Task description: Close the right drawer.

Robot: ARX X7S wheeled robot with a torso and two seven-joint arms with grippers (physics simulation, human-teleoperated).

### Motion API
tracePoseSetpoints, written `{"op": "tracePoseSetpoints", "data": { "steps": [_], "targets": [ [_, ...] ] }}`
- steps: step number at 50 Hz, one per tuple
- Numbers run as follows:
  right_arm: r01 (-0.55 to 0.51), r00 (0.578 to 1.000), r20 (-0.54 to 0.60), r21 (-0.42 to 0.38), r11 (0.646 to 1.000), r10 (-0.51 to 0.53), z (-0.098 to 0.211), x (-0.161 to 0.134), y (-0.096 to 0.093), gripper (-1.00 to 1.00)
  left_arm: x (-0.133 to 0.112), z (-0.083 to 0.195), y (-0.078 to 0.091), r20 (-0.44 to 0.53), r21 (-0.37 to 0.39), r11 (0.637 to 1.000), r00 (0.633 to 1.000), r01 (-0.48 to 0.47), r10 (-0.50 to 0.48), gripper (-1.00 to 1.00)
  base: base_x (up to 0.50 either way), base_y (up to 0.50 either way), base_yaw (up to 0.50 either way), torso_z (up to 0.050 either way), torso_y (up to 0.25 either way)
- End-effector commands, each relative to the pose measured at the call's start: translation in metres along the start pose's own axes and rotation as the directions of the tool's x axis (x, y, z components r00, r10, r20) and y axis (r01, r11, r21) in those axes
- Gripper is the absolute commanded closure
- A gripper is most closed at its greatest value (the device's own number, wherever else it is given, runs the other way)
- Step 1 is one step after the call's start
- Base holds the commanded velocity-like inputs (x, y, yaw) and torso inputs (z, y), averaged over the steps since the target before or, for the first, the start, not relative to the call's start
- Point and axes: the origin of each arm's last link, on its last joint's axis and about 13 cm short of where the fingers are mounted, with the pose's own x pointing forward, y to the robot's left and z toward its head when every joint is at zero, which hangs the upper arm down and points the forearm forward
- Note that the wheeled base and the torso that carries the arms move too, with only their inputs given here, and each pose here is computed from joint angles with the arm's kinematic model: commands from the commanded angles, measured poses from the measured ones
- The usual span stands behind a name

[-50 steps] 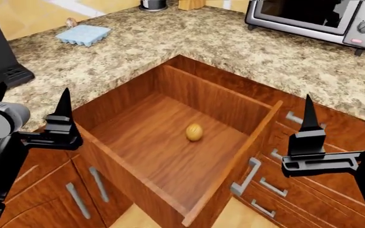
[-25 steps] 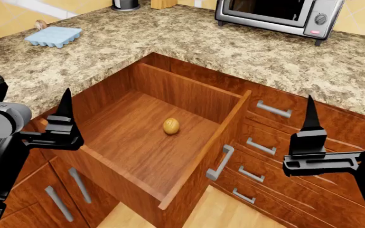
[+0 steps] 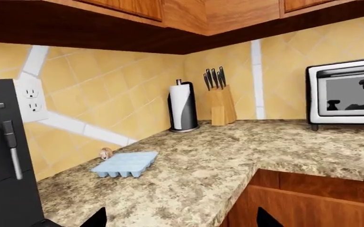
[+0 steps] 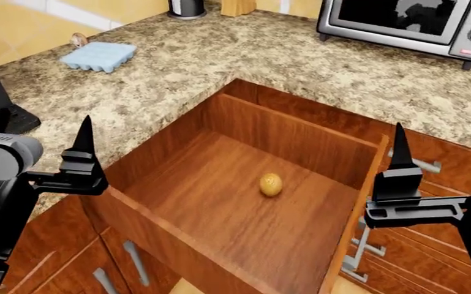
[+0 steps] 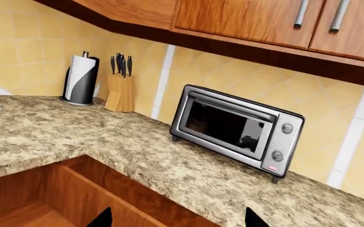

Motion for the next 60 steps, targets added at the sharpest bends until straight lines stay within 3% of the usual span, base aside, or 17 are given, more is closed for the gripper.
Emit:
{"op": "tracePoseSetpoints", "data": {
  "steps": [1,15,44,54,60],
  "targets": [
    [-0.008,1.0,0.005,0.009,1.0,0.008,-0.001,-0.001,0.0,-1.0,-0.001,0.0,-0.001,-0.004,0.0,1.0,1.0,0.007,-0.007,-1.0,0.42,-0.32,0.0,0.0,0.0],
    [0.004,1.0,0.01,0.015,1.0,-0.004,-0.002,-0.001,-0.001,-1.0,-0.002,-0.001,-0.002,-0.003,-0.001,1.0,1.0,0.014,-0.014,-1.0,0.34,-0.38,0.0,0.0,0.003],
    [-0.001,1.0,-0.007,0.005,1.0,0.002,-0.004,0.001,0.003,-1.0,-0.002,-0.001,-0.004,-0.005,-0.002,1.0,1.0,0.02,-0.02,-1.0,0.0,0.0,0.0,0.0,0.001],
    [0.038,0.999,-0.011,0.05,0.998,-0.038,-0.007,0.0,-0.001,-1.0,-0.002,-0.003,-0.004,-0.007,-0.002,1.0,1.0,0.019,-0.019,-1.0,0.0,0.0,0.0,0.0,0.0],
    [0.07,0.997,-0.029,0.035,0.997,-0.069,-0.014,0.001,-0.008,-1.0,-0.002,-0.003,-0.004,-0.007,-0.001,1.0,1.0,0.018,-0.018,-1.0,0.0,0.0,0.0,0.0,0.0]
  ]
}}
